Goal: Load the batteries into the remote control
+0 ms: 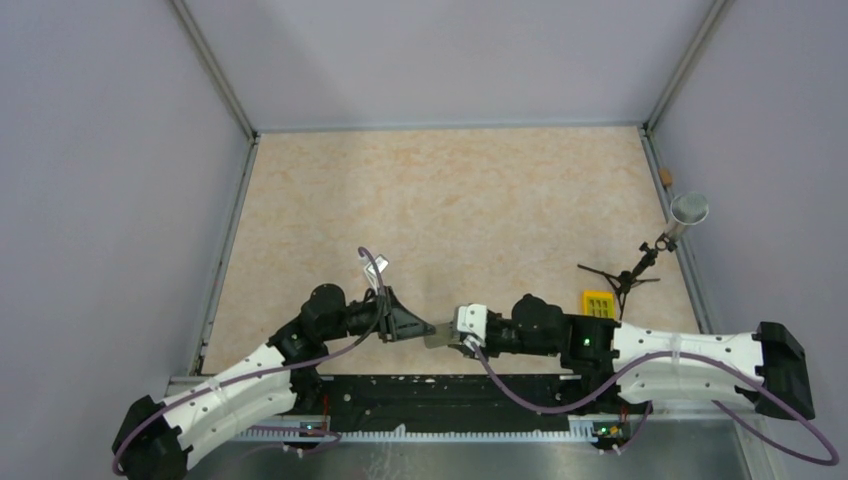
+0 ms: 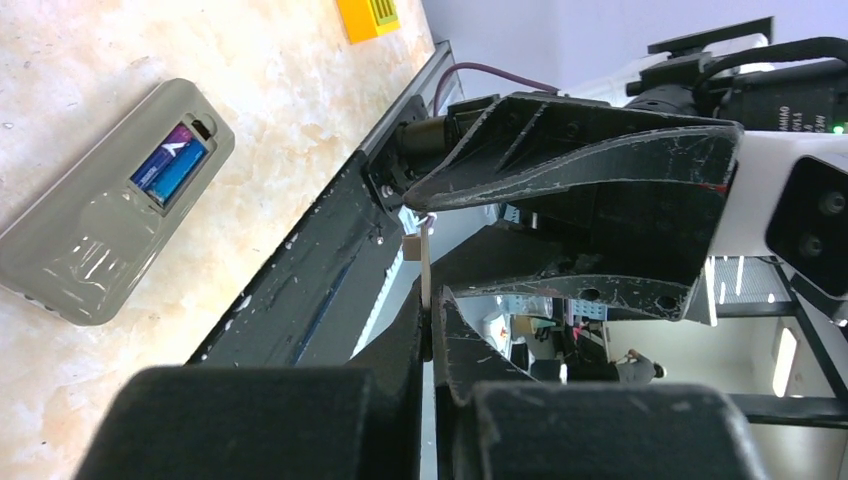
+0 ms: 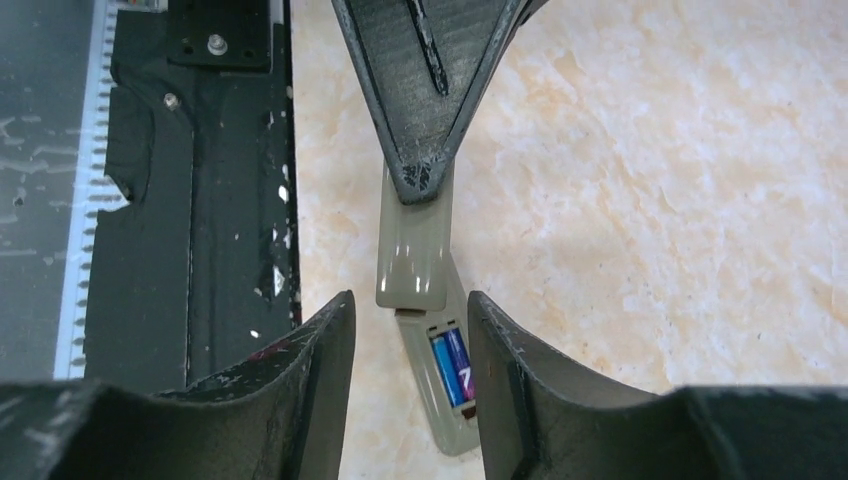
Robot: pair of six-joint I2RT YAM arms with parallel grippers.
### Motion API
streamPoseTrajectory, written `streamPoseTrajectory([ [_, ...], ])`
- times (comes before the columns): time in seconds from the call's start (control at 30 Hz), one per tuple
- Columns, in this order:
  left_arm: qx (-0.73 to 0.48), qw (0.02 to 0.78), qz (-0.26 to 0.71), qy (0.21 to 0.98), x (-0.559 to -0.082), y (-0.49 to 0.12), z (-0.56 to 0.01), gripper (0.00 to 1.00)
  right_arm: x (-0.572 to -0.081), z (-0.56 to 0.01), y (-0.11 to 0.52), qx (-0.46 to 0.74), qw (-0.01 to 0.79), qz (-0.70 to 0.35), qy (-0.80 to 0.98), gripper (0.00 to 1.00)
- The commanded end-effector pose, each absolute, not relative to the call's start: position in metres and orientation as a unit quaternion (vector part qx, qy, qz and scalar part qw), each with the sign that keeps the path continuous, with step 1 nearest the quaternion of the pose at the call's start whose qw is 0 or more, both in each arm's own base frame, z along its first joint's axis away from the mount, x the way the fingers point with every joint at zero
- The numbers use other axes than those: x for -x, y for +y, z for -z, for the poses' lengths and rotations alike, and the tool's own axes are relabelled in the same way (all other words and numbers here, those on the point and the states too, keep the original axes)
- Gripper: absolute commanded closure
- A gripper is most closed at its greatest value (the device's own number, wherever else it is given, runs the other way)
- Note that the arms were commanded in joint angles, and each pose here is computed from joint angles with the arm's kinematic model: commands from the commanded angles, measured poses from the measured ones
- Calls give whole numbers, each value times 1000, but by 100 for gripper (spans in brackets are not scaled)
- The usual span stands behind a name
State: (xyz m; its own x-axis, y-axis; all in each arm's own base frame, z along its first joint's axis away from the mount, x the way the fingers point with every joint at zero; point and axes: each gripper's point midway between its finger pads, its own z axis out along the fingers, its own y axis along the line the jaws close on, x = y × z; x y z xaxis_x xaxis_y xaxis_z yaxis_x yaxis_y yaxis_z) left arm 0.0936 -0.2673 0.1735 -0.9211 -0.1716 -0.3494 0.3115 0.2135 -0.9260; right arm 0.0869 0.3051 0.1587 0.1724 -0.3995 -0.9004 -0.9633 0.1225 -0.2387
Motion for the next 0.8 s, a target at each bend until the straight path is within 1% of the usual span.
streamPoseTrajectory([
  [0.0, -62, 203, 650, 730, -89, -267, -187, 100, -80, -191, 319, 580, 534, -331, 519, 56],
  [0.17, -65, 201, 658, 723, -87, -268, -189, 100, -79, -198, 319, 570, 552, -343, 503, 56],
  [0.37, -64, 199, 663, 719, -86, -268, -191, 100, -76, -199, 318, 575, 554, -344, 494, 61],
  [0.63, -61, 200, 665, 717, -86, -268, -192, 100, -71, -186, 317, 590, 538, -338, 498, 61],
  [0.77, -61, 200, 670, 713, -86, -268, -196, 100, -73, -180, 316, 591, 541, -325, 503, 59],
])
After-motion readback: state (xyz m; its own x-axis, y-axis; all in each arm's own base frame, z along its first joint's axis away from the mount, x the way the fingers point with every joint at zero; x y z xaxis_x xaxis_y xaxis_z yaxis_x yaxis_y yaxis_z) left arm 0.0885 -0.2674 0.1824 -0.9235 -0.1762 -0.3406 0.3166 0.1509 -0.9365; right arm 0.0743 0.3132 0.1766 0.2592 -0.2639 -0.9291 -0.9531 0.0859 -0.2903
